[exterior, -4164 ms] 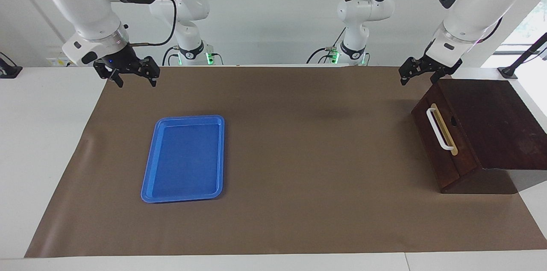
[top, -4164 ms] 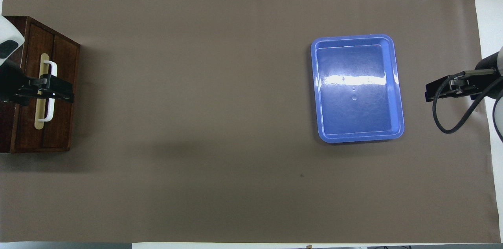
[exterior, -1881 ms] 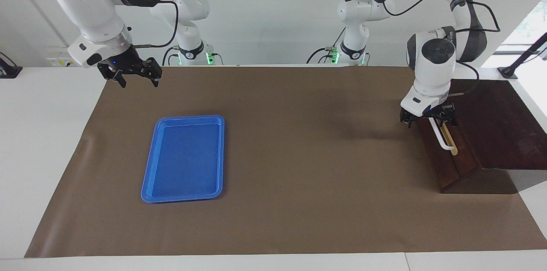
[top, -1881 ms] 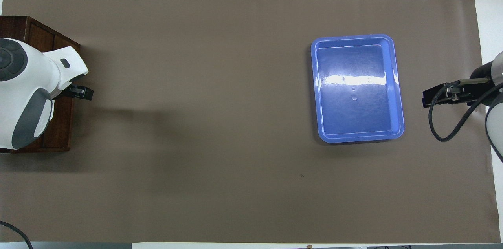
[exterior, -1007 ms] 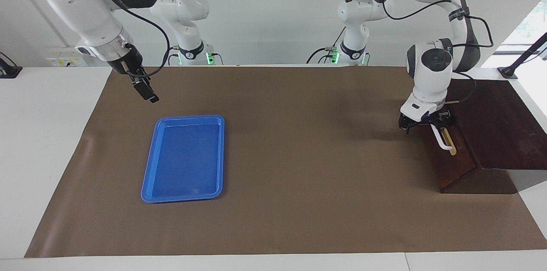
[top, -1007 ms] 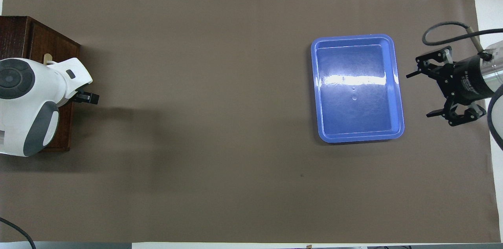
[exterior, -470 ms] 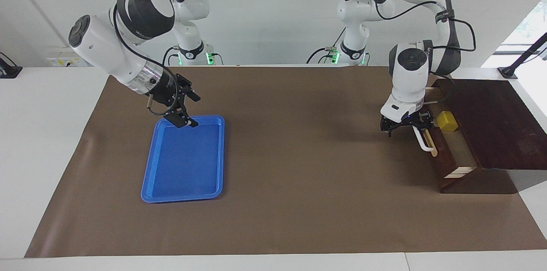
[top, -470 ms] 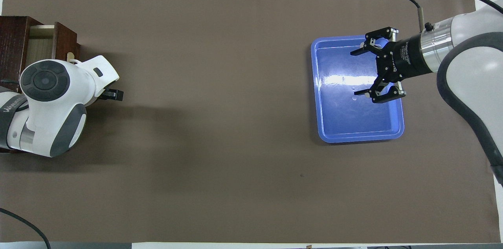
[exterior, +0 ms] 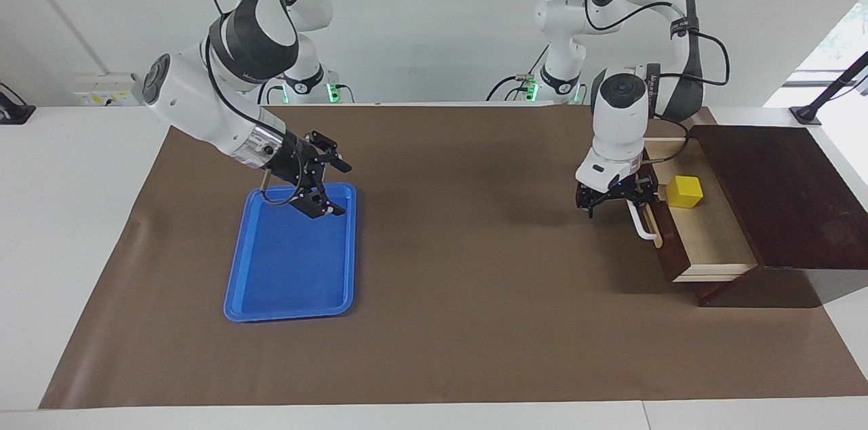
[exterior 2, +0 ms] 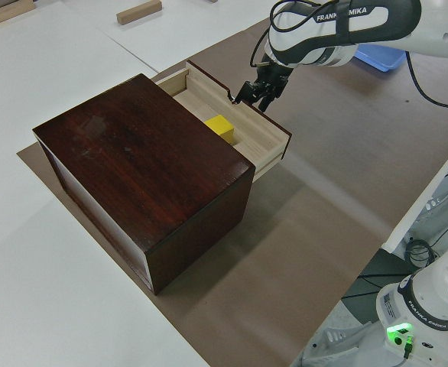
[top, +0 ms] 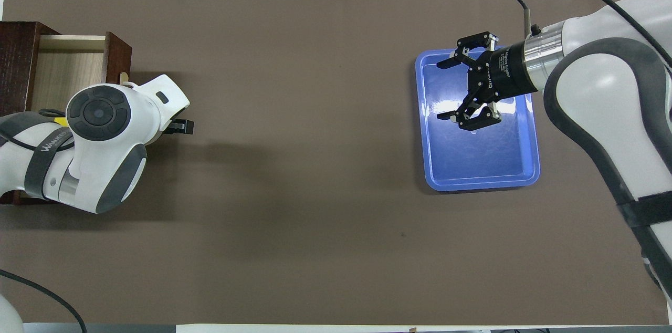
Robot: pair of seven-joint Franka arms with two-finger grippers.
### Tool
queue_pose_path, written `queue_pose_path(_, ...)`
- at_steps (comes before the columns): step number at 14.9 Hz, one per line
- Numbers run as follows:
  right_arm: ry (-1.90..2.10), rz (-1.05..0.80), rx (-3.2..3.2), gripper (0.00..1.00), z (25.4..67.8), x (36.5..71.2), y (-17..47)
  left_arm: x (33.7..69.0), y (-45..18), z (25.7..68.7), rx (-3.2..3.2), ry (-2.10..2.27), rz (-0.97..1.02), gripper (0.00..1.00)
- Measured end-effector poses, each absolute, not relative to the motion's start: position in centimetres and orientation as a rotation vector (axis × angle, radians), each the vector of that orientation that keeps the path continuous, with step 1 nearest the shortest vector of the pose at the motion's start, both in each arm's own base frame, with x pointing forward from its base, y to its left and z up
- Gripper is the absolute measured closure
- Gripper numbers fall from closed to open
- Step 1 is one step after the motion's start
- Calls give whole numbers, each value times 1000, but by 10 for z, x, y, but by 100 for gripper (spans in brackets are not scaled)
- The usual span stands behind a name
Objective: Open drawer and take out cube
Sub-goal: 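Pull the white drawer handle outward with the left gripper while the right gripper advances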
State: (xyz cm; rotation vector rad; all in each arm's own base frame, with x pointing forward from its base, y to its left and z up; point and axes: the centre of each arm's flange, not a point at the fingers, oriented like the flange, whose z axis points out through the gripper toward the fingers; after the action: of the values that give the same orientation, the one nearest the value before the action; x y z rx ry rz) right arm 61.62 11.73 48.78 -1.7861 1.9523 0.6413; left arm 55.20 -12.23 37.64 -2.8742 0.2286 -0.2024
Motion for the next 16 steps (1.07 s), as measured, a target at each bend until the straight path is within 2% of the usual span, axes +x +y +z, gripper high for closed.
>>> queue_pose_path(11, 1946, 627, -1779, 0, 495, 619, 114, 556, -138, 386, -2923, 177, -183, 0)
queue_pose_path(16, 1954, 642, -1783, 0, 488, 617, 115, 585, -144, 445, -2950, 76, -124, 0)
